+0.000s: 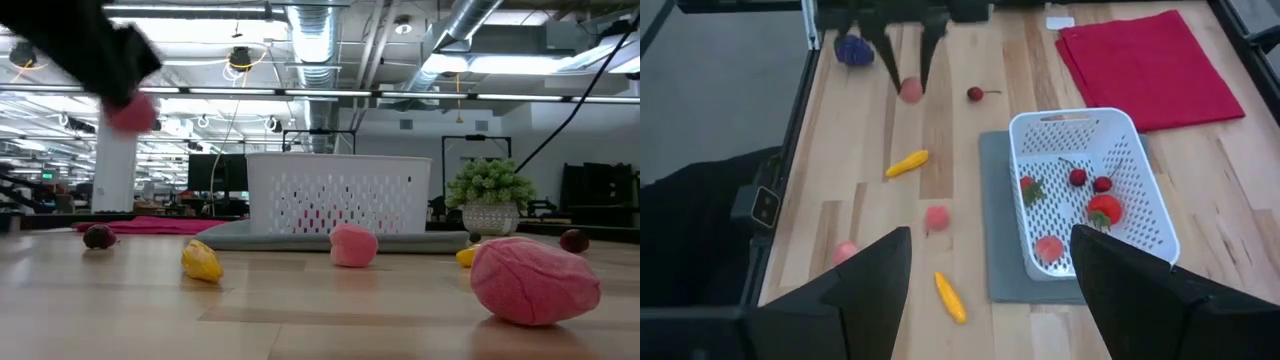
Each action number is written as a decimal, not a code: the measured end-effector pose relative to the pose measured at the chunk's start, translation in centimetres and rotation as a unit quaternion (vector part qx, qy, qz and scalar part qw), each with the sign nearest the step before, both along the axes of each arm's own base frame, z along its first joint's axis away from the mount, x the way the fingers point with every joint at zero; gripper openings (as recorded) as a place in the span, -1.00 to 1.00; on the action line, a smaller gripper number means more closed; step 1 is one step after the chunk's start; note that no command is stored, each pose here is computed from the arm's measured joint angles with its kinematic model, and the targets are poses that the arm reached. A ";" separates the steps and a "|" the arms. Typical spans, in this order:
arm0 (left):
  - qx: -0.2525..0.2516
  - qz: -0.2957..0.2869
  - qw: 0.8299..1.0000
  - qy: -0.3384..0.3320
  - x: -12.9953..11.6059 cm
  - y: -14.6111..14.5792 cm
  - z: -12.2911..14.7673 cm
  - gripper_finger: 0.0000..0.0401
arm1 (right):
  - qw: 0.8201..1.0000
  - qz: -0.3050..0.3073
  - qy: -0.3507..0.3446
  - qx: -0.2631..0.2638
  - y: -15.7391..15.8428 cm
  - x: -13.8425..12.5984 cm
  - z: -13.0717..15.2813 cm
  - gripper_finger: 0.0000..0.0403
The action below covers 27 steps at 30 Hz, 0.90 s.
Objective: Pick and placing Produce into tupperware
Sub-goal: Put the top left peach into the white basket
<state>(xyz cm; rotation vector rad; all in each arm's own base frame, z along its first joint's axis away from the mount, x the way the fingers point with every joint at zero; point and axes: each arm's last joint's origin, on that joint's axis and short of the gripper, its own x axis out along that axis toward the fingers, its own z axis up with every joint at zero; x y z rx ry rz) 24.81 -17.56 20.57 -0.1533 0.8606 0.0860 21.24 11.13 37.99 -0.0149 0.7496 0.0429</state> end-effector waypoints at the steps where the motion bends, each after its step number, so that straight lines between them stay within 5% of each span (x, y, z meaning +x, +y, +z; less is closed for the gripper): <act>1: 0.008 0.000 1.000 -0.017 -0.1 0.4 0.9 -0.45 | 1.000 0.000 0.000 0.000 0.0 0.0 0.0 0.47; 15: 0.002 0.015 0.966 -0.258 -1.1 11.0 12.4 -0.46 | 1.000 0.008 -0.015 -0.005 0.1 0.2 0.2 0.47; 21: -0.023 0.039 0.964 -0.261 -0.1 15.9 12.6 -0.46 | 1.000 0.016 -0.023 -0.012 0.1 0.3 0.3 0.47; 27: -0.072 0.043 0.973 -0.214 2.4 18.9 10.0 -0.46 | 1.000 0.017 -0.023 -0.014 0.1 0.3 0.3 0.47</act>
